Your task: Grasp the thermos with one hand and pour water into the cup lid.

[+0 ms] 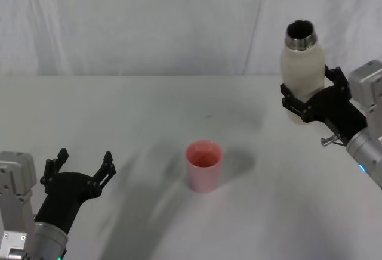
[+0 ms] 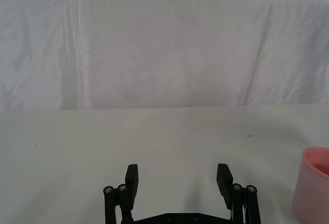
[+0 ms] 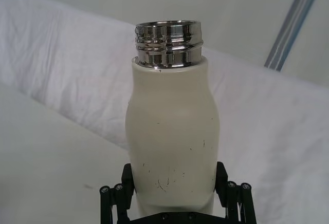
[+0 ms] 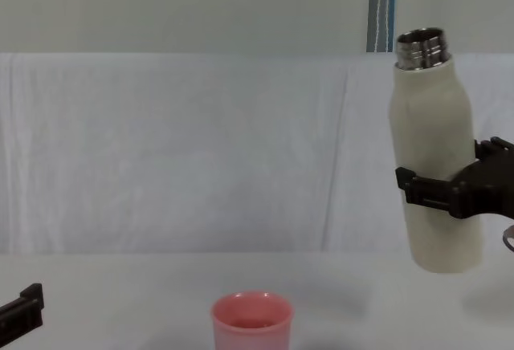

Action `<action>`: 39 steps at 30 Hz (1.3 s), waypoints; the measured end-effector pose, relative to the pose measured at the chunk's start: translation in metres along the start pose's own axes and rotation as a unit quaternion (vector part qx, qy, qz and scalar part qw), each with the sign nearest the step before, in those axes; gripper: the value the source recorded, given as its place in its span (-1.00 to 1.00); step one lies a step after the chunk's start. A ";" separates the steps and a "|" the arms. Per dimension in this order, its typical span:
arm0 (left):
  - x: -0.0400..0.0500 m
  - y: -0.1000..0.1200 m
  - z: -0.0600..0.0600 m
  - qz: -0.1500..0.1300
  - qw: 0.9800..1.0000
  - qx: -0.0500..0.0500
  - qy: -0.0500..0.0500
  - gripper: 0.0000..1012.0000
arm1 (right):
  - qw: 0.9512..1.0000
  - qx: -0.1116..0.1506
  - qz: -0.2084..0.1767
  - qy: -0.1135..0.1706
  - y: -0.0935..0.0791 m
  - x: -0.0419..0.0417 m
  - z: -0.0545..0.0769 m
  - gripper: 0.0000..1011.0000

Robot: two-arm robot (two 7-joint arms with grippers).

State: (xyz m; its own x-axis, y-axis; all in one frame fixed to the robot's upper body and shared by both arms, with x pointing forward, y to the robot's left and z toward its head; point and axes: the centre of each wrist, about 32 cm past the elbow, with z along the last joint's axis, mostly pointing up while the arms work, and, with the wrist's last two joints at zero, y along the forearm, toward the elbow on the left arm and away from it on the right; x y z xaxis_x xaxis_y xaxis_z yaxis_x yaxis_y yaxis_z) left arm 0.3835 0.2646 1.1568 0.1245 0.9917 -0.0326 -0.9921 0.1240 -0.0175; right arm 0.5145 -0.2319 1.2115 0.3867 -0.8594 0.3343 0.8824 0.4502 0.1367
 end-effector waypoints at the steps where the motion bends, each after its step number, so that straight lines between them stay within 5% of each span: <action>1: 0.0000 0.000 0.000 0.000 1.000 0.000 0.000 0.98 | 1.000 -0.002 -0.002 0.013 -0.001 0.0004 -0.001 0.88; 10: 0.0000 0.000 0.000 0.000 1.000 0.000 0.000 0.98 | 0.997 -0.009 -0.009 0.078 -0.008 0.0020 -0.004 0.88; 21: 0.0000 0.000 0.000 0.000 1.000 0.000 0.000 0.98 | 0.992 -0.023 -0.011 0.125 -0.014 0.0008 -0.007 0.88; 39: 0.0000 0.000 0.000 0.000 1.000 0.000 0.000 0.98 | 0.984 -0.042 -0.022 0.172 -0.008 -0.0028 -0.014 0.88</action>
State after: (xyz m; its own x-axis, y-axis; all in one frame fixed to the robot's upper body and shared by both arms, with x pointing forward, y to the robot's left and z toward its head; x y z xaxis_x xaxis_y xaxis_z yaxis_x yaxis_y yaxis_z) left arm 0.3835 0.2645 1.1568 0.1245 0.9917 -0.0327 -0.9921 0.1239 -0.0176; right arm 0.5106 -0.2364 1.1962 0.4031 -0.9151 -0.0083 0.9136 0.4019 0.0620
